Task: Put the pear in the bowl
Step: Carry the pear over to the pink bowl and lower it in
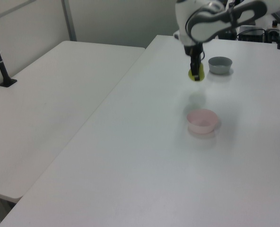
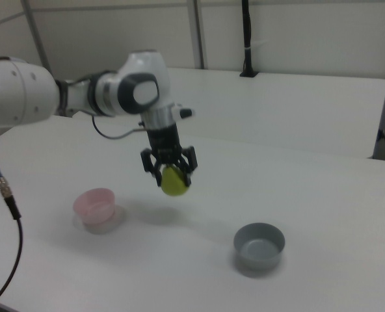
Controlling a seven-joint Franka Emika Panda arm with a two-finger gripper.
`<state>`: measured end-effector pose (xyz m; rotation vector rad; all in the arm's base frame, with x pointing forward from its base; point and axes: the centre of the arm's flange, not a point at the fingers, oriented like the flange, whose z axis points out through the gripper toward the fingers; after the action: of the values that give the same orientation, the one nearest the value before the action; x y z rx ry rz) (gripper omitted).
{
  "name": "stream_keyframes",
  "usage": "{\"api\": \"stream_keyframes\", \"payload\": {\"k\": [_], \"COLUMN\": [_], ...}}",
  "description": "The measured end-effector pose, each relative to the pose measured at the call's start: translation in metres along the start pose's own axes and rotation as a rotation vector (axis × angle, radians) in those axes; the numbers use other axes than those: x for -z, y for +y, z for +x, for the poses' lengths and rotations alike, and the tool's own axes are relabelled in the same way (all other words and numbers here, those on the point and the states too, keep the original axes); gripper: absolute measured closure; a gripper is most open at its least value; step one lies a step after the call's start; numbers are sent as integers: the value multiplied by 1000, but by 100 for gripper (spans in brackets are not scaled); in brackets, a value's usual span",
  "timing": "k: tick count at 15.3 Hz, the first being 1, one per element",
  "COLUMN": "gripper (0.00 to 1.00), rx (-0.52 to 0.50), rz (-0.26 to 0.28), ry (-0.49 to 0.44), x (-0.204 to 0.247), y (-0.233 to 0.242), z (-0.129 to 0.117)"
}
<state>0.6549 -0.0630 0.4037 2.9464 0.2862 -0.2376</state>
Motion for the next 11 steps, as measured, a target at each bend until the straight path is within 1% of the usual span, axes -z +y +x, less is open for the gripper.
{"api": "stream_keyframes", "payload": {"k": [3, 5, 6, 8, 9, 11], "gripper": [16, 16, 16, 16, 16, 16], "rx": [1, 39, 77, 115, 151, 188], "rz": [21, 29, 25, 15, 6, -6], "ry": [28, 22, 9, 8, 8, 9], "x": [42, 56, 61, 68, 73, 76], "y": [-5, -33, -70, -124, -169, -213], "z": [-18, -18, -14, -9, -8, -10]}}
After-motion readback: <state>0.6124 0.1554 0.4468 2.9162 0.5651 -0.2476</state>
